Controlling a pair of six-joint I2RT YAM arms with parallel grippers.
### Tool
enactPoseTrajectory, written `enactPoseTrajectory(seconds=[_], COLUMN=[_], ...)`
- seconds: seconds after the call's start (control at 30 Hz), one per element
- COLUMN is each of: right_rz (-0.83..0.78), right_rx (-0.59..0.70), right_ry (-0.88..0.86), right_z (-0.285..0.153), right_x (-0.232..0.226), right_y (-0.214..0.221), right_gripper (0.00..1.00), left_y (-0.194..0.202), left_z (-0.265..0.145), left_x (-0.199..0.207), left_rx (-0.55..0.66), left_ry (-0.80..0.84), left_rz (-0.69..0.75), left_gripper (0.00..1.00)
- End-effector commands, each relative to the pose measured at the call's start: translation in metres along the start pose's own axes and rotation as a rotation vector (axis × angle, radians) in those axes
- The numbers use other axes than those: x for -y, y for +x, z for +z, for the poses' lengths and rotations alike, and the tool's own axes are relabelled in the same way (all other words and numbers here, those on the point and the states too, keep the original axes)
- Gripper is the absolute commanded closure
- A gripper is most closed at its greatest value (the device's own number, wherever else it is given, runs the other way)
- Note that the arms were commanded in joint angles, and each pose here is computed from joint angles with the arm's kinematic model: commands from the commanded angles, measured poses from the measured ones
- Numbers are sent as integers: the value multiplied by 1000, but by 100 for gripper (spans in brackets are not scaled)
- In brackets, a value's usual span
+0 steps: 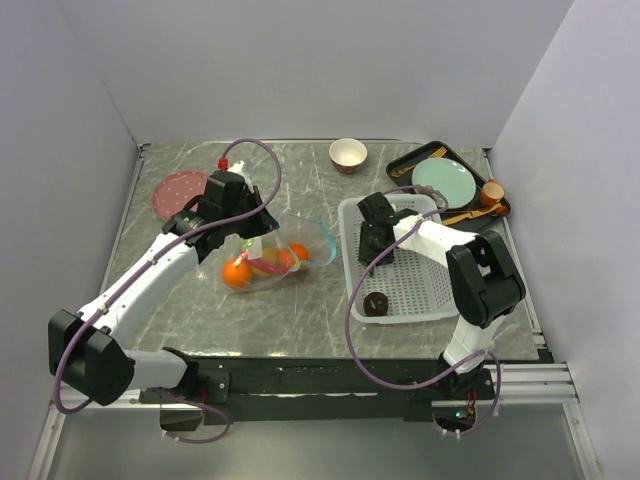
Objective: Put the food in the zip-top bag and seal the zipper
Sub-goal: Pick up the fake vegetable from the bin.
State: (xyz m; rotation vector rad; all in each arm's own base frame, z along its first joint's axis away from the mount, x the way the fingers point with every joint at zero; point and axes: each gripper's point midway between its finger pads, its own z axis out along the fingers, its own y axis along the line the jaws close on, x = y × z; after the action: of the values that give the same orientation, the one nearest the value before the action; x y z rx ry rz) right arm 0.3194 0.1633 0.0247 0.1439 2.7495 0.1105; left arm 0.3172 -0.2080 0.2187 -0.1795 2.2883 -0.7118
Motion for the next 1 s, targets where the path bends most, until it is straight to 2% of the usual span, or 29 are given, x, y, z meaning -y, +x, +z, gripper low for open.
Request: enactPoseTrajectory(seconds=[0.0,0.1,0.23,0.43,0.57,0.8,0.97], right_rz=[5,63,119,126,122,113,109], right_rx=[74,113,119,84,65,48,51], right_ry=[-5,-41,-37,-18,-6,-6,-9], right_z=[-12,-18,-16,-8,-3,-2,-2], right_x=[-3,-11,-14,-12,-6,-7,-6], right_y=[-18,-24,-29,-22,-10,-7,-7], right_gripper=[46,41,41,50,61,66,75], left_y=[-12,-13,-12,-15,-17,-13,-12], left_z=[-5,-7,-5,-6,-5,-5,-7], left_x=[7,6,5,8,6,8,7], left_rx=[36,46,36,46,47,38,39], left_ry=[23,17,10,19,14,31,32], left_rz=[5,13,15,19,25,19,15], left_gripper=[99,99,99,99,99,99,99])
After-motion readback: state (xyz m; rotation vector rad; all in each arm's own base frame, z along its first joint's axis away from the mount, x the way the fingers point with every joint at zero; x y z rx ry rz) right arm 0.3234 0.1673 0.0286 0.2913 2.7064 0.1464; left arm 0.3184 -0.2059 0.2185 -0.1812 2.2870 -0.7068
